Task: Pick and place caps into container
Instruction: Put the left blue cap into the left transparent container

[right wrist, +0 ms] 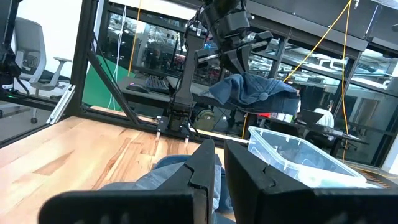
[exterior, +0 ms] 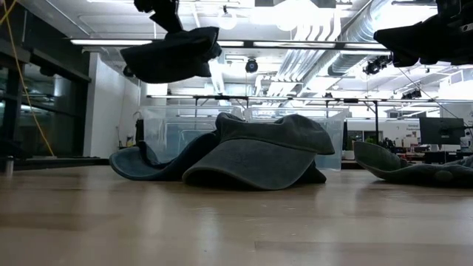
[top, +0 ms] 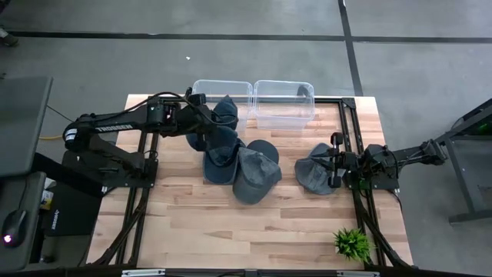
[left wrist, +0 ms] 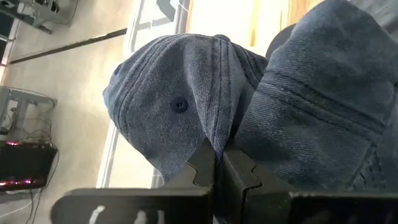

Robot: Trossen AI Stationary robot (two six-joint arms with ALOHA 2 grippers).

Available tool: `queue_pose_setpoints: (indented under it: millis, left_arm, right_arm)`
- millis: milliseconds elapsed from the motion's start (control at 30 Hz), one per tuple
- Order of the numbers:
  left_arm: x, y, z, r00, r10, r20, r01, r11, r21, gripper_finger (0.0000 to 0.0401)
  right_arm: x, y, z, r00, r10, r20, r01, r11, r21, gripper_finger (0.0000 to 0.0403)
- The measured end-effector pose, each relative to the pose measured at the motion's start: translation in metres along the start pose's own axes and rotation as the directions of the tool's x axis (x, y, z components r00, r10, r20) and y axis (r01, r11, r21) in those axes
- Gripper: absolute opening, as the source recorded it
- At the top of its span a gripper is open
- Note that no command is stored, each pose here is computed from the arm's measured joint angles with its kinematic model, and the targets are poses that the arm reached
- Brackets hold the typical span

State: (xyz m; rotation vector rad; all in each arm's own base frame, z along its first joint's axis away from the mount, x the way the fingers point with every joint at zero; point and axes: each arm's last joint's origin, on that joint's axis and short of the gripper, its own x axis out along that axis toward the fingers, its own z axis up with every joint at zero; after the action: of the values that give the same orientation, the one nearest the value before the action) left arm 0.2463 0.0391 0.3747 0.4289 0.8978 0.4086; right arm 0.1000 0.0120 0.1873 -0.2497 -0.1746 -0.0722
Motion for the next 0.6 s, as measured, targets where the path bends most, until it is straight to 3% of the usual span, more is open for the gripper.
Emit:
queue_pose_setpoints:
  millis: [200,367,600]
  left_arm:
    - [0.005,0.010,-0.003,1.000,-0.003,-0.010,0.003,0.999,-0.046,0.0000]
    - [0.015,0.033,-0.011,1.000,-0.024,-0.014,0.023,0.998,-0.055,0.0000]
    - [0.046,0.063,-0.019,0.995,-0.094,0.025,0.093,0.995,0.022,0.0000]
  right_arm:
    - [0.000,0.000,0.000,1.000,0.000,0.000,0.000,1.000,0.000,0.0032]
    - [0.000,0.000,0.000,1.000,0.000,0.000,0.000,1.000,0.000,0.0032]
    - [0.000,0.000,0.000,1.000,0.000,0.000,0.000,1.000,0.000,0.0032]
